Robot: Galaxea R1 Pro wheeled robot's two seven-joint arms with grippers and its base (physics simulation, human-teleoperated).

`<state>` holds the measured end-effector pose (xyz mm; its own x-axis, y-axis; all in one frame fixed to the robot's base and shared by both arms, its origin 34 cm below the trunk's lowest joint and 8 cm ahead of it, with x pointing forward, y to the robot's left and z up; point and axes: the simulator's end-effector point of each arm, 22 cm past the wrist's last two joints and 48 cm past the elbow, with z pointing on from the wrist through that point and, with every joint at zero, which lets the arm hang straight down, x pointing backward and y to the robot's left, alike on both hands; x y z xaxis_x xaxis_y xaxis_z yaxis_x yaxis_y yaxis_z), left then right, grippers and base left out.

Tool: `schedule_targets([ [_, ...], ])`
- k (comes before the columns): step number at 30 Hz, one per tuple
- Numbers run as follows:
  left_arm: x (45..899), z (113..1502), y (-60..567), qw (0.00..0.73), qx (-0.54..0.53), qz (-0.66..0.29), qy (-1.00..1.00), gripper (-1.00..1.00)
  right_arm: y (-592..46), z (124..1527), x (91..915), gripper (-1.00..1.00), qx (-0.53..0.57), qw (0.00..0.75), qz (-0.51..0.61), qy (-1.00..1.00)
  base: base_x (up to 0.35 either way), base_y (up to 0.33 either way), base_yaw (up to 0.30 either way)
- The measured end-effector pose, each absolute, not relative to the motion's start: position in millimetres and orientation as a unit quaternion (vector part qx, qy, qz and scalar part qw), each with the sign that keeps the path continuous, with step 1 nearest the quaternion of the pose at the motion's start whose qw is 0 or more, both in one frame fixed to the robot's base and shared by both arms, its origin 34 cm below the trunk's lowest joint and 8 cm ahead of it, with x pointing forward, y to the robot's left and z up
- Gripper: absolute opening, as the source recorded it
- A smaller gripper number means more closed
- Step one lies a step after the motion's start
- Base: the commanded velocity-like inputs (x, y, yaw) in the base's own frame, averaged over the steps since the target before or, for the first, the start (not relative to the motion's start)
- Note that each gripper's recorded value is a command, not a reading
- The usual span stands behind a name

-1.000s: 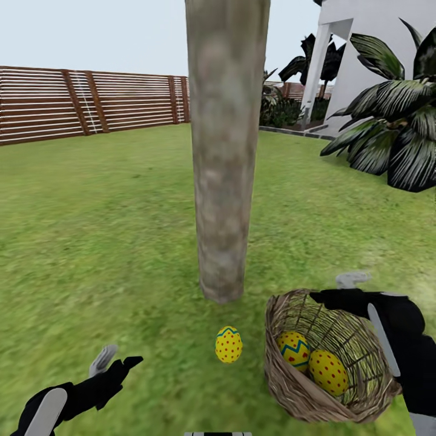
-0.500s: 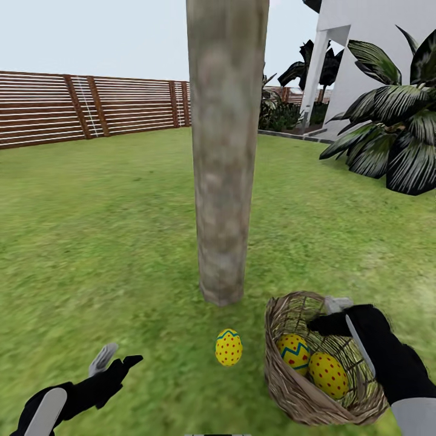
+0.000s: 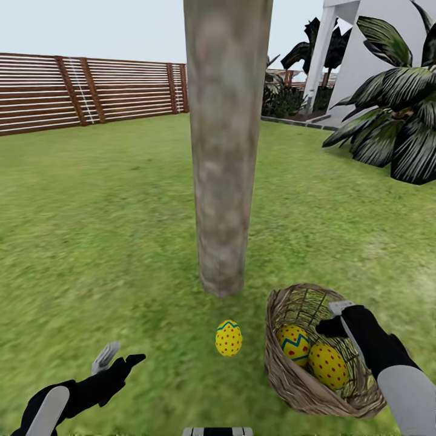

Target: Take the three Easter eggs out of the wicker basket on the lawn in the garden, then place them on the lawn next to a single tree (choose any tree) so that all three eggs are next to the same tree and none are left in the basket.

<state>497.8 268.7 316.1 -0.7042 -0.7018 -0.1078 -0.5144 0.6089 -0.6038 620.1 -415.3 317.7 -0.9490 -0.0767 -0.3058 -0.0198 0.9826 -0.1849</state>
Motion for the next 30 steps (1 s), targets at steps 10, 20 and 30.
schedule_targets([
  [10, 490.8, 301.7, 268.4, 0.155, -0.349, -0.271, 0.883, 1.0, -411.6, 304.5, 620.6, 1.0, -0.028, 0.152, -0.086, 0.984, 0.0, 0.0, 0.0],
  [20, 486.5, 294.4, 267.9, 0.147, -0.352, -0.268, 0.885, 1.0, -370.7, 318.3, 669.2, 1.0, -0.064, 0.255, -0.06, 0.963, 0.0, 0.0, 0.0],
  [30, 480.4, 282.2, 267.8, 0.134, -0.356, -0.264, 0.887, 1.0, -361.7, 301.4, 667.1, 1.0, -0.068, 0.249, -0.053, 0.965, 0.0, 0.0, 0.0],
])
